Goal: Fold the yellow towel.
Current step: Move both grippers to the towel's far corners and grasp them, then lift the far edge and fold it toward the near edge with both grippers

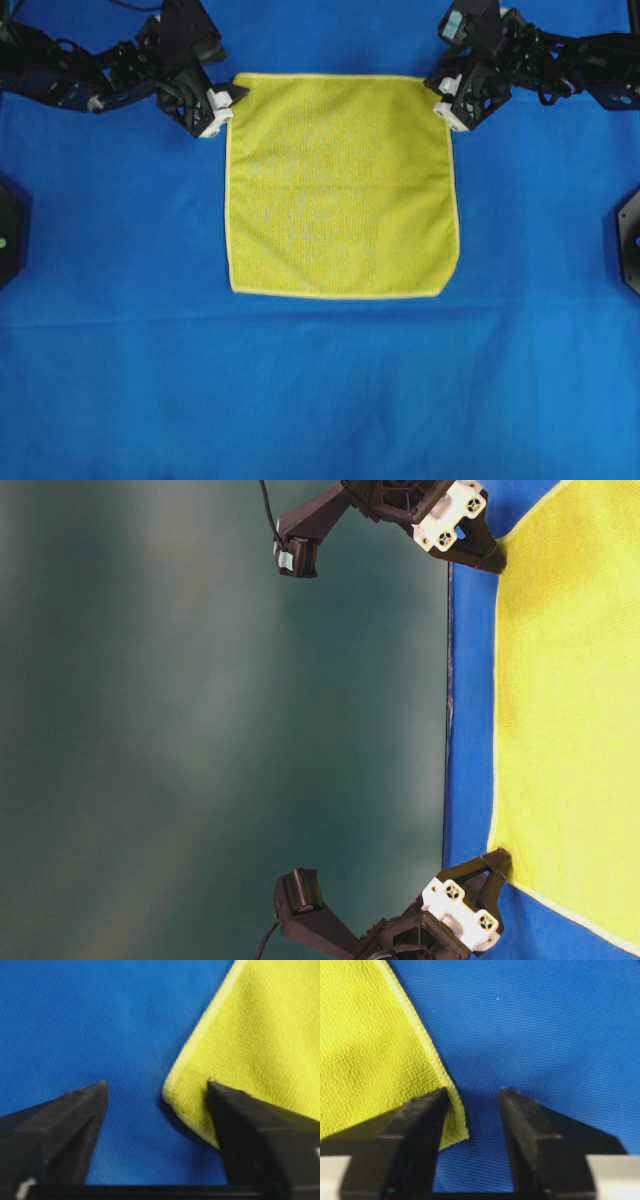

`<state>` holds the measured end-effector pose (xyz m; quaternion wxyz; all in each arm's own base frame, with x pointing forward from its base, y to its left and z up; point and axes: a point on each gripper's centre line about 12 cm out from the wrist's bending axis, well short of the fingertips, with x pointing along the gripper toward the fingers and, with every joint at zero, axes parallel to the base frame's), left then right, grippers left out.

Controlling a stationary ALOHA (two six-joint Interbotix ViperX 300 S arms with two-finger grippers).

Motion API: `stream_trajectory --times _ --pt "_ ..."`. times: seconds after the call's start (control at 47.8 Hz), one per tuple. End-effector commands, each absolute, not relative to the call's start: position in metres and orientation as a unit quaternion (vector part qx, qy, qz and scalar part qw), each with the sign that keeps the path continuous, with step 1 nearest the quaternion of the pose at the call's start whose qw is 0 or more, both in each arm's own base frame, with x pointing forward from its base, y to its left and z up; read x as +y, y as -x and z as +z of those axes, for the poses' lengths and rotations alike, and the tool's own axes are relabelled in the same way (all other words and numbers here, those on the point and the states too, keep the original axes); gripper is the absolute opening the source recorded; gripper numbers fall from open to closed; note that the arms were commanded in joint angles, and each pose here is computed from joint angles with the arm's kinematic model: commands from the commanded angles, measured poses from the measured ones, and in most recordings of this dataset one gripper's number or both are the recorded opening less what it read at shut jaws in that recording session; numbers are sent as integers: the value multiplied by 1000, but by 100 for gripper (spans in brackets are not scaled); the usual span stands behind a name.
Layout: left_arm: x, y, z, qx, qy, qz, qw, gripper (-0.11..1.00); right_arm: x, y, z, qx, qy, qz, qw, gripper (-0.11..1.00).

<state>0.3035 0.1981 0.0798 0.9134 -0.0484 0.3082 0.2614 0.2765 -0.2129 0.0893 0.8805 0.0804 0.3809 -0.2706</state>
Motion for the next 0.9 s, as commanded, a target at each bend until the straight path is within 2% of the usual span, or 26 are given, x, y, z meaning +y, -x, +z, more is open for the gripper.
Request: stream_trajectory --times 0.0,0.168,0.23,0.482,0.712,0.88 --pt "202 -307 87 306 42 261 915 60 -217 -279 96 373 -71 -270 885 44" --pt "198 -309 84 328 21 245 912 16 -216 -279 95 381 -60 -262 884 4" --pt "196 -311 85 330 13 240 913 4 -216 -279 96 382 -59 -262 884 1" --pt "198 -315 97 319 4 239 917 3 -216 -279 99 380 -57 -262 885 1" --pt "198 -316 132 296 -3 242 924 3 -214 -275 132 360 -49 -272 891 1" --pt "196 -314 140 292 -4 242 925 3 -210 -270 143 351 -47 -275 894 1"
